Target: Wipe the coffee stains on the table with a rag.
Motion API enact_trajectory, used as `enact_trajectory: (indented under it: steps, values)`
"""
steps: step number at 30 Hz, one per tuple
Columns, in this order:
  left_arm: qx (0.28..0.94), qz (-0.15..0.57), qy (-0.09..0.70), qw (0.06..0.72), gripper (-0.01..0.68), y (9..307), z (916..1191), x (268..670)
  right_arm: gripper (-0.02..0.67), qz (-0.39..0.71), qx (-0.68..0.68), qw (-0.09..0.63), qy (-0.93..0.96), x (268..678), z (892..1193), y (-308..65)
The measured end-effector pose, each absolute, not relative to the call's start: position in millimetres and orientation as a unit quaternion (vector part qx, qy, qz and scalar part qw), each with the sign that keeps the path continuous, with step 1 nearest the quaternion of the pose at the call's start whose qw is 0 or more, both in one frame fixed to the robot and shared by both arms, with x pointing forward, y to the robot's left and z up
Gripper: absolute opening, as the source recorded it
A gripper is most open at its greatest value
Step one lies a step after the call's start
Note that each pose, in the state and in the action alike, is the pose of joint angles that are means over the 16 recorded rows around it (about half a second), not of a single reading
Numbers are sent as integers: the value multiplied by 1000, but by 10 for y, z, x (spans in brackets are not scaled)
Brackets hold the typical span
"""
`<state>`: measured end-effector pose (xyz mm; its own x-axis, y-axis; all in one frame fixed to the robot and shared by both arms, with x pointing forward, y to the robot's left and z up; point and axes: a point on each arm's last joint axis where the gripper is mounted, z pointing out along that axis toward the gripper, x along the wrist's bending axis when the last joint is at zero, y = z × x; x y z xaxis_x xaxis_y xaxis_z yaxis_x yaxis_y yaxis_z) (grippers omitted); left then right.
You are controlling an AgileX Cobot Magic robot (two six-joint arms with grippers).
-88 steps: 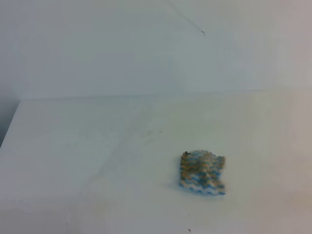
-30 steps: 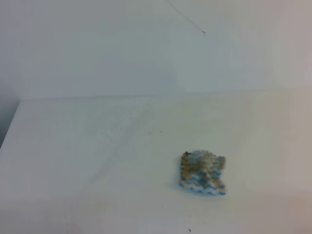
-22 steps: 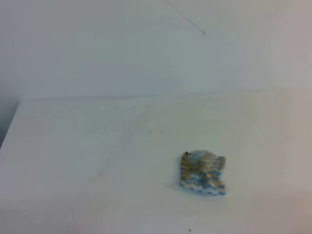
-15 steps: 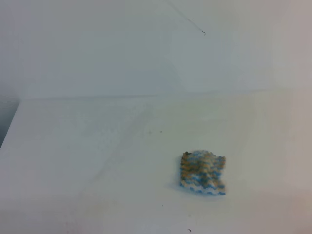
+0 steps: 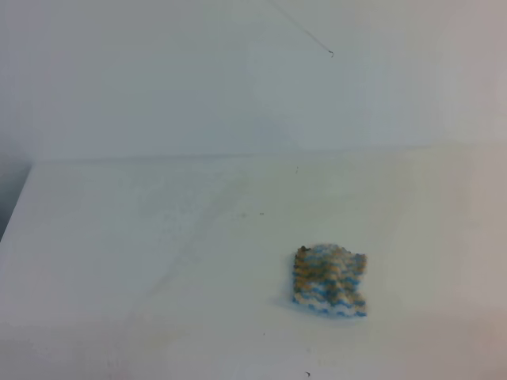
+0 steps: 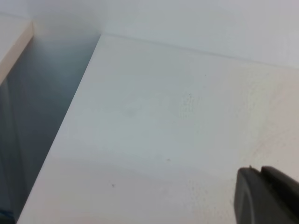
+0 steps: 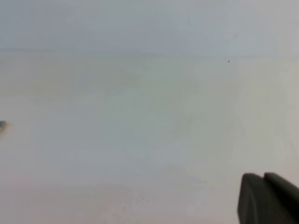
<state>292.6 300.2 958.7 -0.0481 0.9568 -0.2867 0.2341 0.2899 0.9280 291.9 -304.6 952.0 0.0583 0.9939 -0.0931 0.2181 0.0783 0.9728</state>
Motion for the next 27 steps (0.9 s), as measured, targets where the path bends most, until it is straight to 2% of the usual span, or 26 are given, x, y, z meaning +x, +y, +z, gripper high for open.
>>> enact_trajectory:
  steps: [27]
  values:
    - [474,361,628,501,-1,3002,9587,2926,-4,403,546,481,555,2919,9520,-3046]
